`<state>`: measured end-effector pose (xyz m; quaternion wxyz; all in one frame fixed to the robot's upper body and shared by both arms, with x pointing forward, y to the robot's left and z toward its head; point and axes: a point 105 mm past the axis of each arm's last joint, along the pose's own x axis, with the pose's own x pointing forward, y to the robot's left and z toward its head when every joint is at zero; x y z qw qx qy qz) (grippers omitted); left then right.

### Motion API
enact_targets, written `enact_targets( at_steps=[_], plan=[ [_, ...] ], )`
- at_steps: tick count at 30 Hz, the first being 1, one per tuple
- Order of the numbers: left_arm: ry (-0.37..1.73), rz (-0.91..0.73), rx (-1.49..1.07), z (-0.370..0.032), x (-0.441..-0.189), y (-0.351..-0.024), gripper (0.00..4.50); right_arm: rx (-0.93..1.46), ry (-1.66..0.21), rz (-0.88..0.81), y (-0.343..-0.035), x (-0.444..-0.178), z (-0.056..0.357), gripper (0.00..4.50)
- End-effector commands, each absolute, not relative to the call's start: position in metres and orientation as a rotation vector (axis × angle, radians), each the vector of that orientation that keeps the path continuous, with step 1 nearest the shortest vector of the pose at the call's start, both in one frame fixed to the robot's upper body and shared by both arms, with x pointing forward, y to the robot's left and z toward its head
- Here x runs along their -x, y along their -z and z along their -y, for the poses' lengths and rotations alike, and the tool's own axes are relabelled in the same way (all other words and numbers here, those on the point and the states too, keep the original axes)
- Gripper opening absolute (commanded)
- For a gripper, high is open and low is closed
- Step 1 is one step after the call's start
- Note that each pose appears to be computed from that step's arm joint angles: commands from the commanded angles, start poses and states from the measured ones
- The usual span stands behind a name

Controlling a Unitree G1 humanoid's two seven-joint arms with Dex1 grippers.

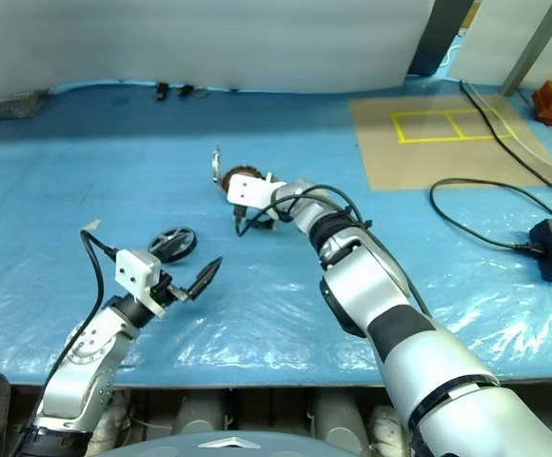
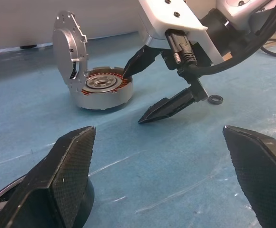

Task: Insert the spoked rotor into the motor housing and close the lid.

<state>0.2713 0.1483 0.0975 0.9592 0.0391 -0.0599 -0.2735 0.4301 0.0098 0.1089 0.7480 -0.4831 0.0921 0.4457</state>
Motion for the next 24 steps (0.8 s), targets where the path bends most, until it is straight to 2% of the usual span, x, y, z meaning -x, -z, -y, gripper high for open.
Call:
enact_targets(
  at_steps=[1,3,12,17,24],
  plan=[
    [0.560,0.167,-0.093,-0.147,-0.270,-0.109,4.50,1.132,-0.990,-0.213,-0.109,-0.429,-0.014,4.10],
    [0.560,0.167,-0.093,-0.146,-0.270,-0.109,4.50,1.170,-0.978,-0.220,-0.108,-0.430,-0.012,3.55],
    [0.551,0.171,-0.079,-0.144,-0.270,-0.108,4.50,1.216,-0.898,-0.191,-0.123,-0.438,-0.013,0.45],
    [0.548,0.171,-0.076,-0.144,-0.270,-0.107,4.50,1.181,-0.903,-0.171,-0.132,-0.439,-0.017,0.45],
    [0.560,0.177,-0.083,-0.144,-0.276,-0.108,4.50,1.154,-0.967,-0.220,-0.123,-0.433,-0.017,0.45]
  ],
)
